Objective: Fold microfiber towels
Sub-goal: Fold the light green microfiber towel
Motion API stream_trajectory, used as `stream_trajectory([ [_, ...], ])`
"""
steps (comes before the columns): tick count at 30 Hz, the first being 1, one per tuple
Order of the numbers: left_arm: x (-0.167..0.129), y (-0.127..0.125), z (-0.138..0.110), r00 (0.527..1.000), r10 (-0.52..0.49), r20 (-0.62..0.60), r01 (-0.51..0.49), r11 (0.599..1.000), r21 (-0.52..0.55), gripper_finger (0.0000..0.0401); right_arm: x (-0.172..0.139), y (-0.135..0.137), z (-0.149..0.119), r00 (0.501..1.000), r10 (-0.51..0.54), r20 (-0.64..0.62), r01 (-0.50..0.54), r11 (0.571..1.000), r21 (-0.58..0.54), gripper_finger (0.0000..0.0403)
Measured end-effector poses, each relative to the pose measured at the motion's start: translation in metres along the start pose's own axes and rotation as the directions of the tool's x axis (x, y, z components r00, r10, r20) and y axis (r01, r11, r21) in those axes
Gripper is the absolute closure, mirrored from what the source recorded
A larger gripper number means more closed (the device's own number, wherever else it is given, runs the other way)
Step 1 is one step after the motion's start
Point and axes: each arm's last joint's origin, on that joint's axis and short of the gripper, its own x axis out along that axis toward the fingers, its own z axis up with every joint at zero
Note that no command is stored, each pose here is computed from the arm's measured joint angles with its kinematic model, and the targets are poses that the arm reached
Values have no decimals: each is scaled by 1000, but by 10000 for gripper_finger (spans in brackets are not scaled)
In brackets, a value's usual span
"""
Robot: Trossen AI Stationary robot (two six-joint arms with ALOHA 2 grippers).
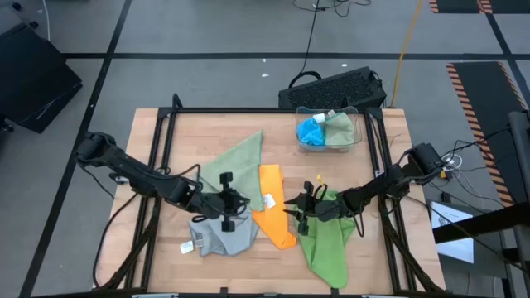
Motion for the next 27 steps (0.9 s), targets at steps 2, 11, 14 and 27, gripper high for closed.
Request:
stream_trajectory([
  [2, 10, -5, -7, 999, -13, -34, 12, 999, -34, 336, 1, 1, 1, 1000, 2, 4, -2, 1000, -8, 282],
  [11, 70, -34, -43, 993, 58, -107, -57, 998, 14, 184, 1, 1, 2, 1000, 2, 14, -2, 1000, -29, 282],
  [14, 82, -37, -54, 986, 113, -125, -109, 993, 37, 170, 0, 2, 3, 1000, 8, 21, -7, 1000, -16, 282],
  [27, 105, -26, -56, 988, 127, -88, -123, 992, 41, 240, 0, 4, 5, 999, 16, 44, -16, 1000, -11, 282],
])
